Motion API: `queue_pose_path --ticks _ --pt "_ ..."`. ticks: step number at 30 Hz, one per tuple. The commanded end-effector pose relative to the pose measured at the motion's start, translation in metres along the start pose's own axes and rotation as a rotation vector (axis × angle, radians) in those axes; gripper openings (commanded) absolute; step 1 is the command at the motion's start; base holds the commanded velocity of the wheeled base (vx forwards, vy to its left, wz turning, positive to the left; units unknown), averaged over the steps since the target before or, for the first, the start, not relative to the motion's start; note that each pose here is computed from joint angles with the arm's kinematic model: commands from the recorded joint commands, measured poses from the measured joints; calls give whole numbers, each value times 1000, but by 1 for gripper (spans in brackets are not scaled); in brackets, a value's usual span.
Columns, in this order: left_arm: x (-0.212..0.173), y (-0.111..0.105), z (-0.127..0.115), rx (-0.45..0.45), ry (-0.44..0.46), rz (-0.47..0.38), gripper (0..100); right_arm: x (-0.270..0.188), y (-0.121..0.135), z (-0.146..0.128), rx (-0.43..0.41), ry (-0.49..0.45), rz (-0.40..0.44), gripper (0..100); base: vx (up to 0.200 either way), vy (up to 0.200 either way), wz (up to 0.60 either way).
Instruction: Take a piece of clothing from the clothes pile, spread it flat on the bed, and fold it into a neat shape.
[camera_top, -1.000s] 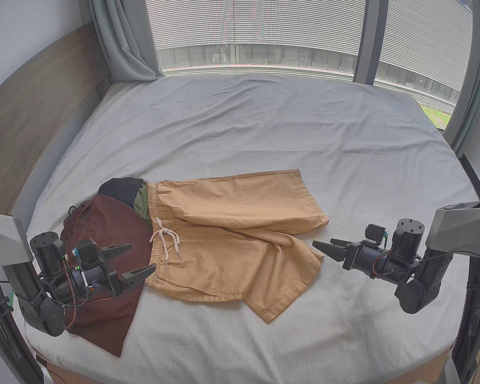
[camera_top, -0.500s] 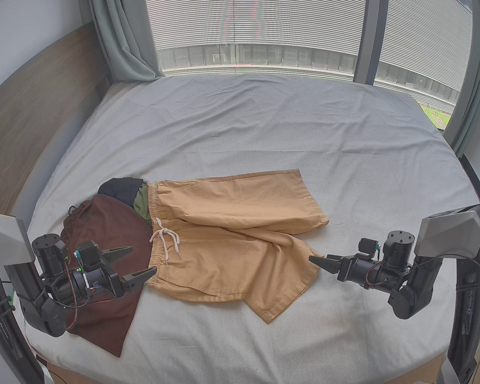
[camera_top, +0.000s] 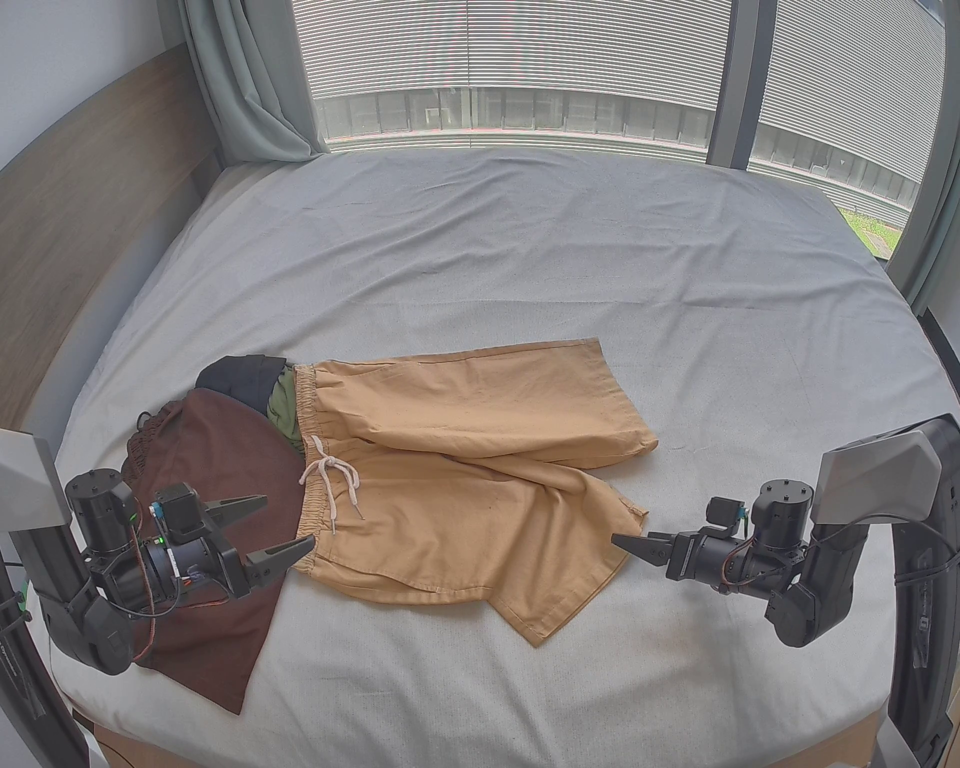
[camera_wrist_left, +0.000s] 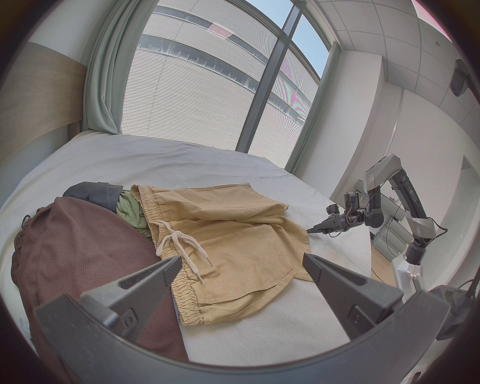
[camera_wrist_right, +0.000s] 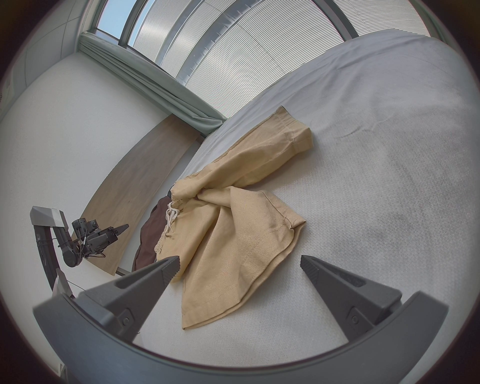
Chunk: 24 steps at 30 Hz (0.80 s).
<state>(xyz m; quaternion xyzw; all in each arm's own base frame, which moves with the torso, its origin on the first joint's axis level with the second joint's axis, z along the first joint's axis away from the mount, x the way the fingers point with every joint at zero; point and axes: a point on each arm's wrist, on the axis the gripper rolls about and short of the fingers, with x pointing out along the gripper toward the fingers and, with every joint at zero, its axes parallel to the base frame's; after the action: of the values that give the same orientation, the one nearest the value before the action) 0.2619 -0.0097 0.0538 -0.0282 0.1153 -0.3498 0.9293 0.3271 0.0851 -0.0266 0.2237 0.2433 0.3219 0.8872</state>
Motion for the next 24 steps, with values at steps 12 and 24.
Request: queue_pose_path --ticks 12,24 --pt "0 0 -1 -3 3 1 100 15 -3 -9 99 17 15 100 0 0 0" --pt "1 0 -2 -3 5 -1 100 21 6 -2 132 -4 48 100 0 0 0"
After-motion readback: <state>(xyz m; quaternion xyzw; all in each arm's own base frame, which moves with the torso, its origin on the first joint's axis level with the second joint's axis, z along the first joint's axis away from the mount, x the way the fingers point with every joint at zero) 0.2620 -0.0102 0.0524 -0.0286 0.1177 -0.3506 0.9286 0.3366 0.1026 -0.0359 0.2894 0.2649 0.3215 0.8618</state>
